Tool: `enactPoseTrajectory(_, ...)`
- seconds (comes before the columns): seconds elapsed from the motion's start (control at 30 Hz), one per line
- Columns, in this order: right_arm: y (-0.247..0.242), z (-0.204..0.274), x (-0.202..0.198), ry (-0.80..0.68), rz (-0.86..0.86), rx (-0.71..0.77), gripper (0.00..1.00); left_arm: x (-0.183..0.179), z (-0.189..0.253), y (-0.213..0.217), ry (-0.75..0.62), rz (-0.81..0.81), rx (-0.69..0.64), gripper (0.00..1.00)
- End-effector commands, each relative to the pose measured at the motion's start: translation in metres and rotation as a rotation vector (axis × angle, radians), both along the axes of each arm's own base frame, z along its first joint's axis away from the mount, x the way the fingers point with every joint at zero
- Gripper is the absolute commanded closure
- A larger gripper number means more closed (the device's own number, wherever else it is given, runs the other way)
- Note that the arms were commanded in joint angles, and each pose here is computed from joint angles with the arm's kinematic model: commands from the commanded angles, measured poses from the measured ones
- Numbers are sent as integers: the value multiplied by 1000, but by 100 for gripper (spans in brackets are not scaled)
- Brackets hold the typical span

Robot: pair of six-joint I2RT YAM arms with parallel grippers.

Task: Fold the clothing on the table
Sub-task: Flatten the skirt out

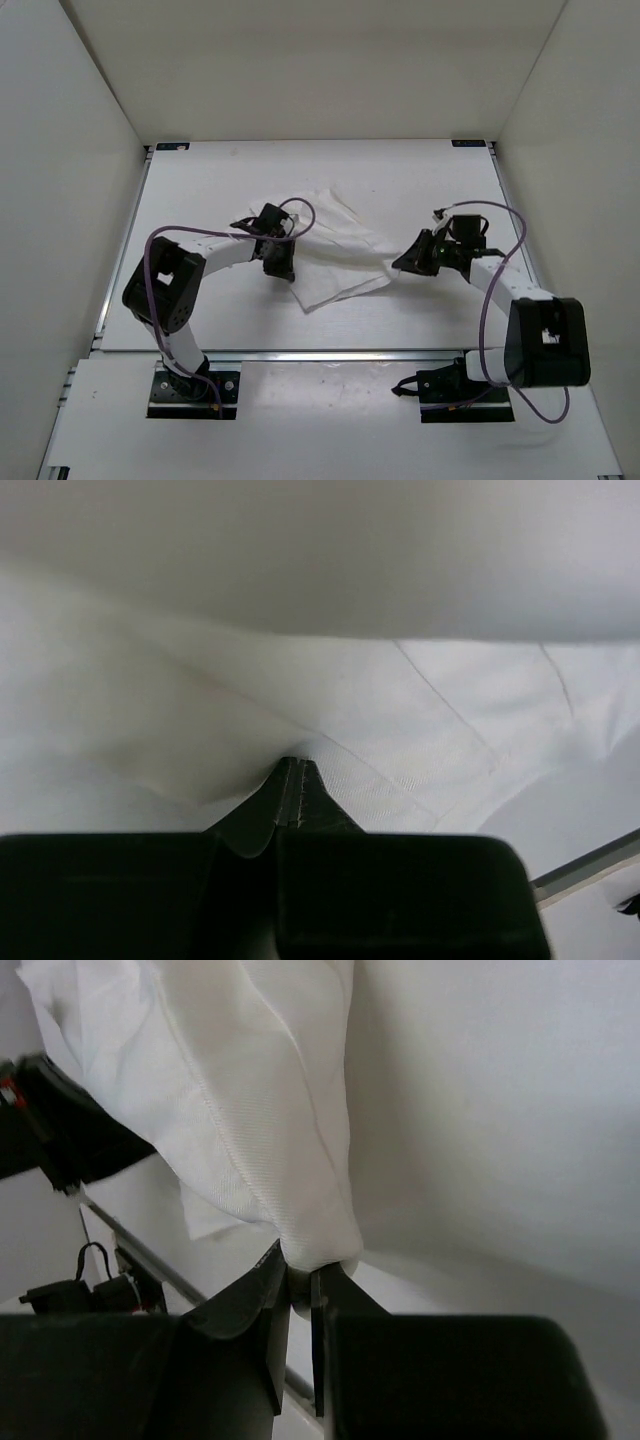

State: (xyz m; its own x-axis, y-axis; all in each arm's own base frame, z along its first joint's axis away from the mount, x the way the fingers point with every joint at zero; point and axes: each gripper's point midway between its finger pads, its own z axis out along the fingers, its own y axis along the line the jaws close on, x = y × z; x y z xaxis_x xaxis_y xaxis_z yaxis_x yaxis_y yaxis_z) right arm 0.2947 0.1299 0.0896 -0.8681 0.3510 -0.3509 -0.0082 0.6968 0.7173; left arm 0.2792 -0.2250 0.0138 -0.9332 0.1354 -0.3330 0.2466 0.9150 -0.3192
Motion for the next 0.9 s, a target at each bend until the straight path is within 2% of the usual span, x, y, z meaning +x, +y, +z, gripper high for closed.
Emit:
enactPoseTrajectory(0.0, 12, 11, -19, -35, -8, 75, 100, -15, -20, 68, 90, 116, 159, 100)
enactPoseTrajectory(0.13, 25, 13, -43, -66, -3, 131, 100, -2, -18, 90, 88, 178, 156, 100)
enactPoseTrajectory(0.33, 37, 7, -51, -54, 54, 125, 100, -6, 17, 54, 38, 115, 51, 98)
enactPoseTrajectory(0.37, 39, 2, -53, -32, 60, 125, 100, -13, 25, 49, 21, 117, 28, 87)
enactPoseTrajectory(0.4, 41, 3, -51, -39, 68, 124, 100, -15, 37, 44, -9, 118, -6, 82)
enactPoseTrajectory(0.5, 46, 4, -51, -36, 98, 121, 100, -37, 53, 43, 7, 192, -119, 45)
enactPoseTrajectory(0.57, 49, 9, -52, -55, 110, 120, 100, -48, 63, 42, 20, 232, -199, 30)
enactPoseTrajectory(0.63, 50, 11, -54, -65, 126, 120, 100, -63, 71, 40, -2, 274, -258, 19)
enactPoseTrajectory(0.77, 51, 15, -52, -78, 152, 122, 100, -66, 67, 35, -7, 282, -284, 17)
enactPoseTrajectory(0.87, 58, 10, -57, -43, 194, 106, 100, -78, 46, 29, 72, 270, -289, 20)
